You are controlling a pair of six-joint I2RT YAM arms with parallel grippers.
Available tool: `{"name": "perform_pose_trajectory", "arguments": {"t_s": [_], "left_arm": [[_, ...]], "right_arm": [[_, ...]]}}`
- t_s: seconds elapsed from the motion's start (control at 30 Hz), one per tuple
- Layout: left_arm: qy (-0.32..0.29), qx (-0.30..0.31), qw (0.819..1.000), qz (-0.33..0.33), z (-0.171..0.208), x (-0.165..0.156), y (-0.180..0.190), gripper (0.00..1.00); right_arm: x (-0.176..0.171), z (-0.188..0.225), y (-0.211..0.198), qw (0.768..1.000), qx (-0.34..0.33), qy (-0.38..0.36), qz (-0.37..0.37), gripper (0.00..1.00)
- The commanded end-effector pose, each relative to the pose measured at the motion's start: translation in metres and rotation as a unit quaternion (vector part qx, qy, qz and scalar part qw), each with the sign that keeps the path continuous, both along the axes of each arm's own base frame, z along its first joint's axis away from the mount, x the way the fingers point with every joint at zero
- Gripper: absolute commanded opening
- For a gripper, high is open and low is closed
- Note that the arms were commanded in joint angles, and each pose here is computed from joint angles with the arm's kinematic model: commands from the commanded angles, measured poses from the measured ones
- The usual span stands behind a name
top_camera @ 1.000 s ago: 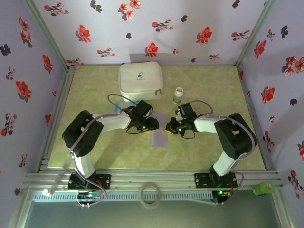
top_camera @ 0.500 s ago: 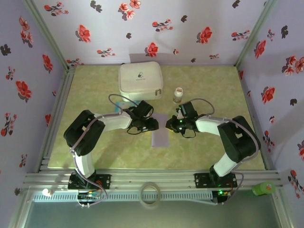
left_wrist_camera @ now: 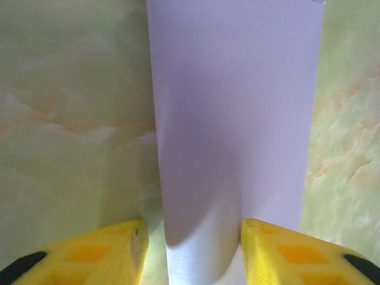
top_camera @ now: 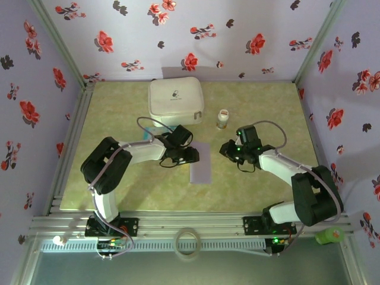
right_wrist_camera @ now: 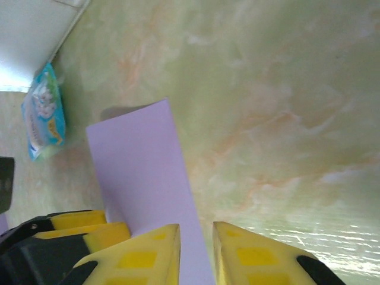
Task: Fold a paper plane with a square sheet of paper (pick it up from the middle)
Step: Hold the square sheet of paper at the center of the table.
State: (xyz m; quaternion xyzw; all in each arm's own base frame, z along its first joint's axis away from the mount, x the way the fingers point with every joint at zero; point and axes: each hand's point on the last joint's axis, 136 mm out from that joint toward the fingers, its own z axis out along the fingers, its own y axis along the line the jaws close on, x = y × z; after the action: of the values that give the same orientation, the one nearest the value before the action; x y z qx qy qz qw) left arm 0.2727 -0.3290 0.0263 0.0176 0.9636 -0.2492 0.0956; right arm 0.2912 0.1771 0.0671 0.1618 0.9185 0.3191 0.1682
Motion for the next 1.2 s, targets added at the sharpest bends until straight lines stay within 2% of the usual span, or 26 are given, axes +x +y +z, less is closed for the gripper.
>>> {"name": "perform_pose_trajectory", "arguments": {"t_s": [0.0,0.3,0.47,0.67,1.17], "left_arm": [[0.018,0.048,0.999,0.006,-0.022,-0.005,0.011,0.48],[0.021,0.076,0.997,0.016,-0.029,-0.005,0.02,0.47],[0.021,0.082,0.996,0.02,-0.031,-0.005,0.021,0.42],[0.023,0.085,0.996,0.018,-0.033,-0.006,0.019,0.46],[0.028,0.096,0.995,0.013,-0.039,-0.007,0.021,0.46]], "right_arm": [[-0.004,-0.004,-0.006,1.0,-0.007,0.007,-0.01,0.21],[-0.004,-0.005,-0.005,1.0,-0.003,0.007,-0.008,0.22],[-0.003,-0.005,-0.004,1.0,-0.001,0.007,-0.01,0.22],[-0.003,-0.005,-0.003,1.0,0.002,0.008,-0.01,0.22],[-0.003,-0.006,-0.003,1.0,0.004,0.007,-0.01,0.23]]}}
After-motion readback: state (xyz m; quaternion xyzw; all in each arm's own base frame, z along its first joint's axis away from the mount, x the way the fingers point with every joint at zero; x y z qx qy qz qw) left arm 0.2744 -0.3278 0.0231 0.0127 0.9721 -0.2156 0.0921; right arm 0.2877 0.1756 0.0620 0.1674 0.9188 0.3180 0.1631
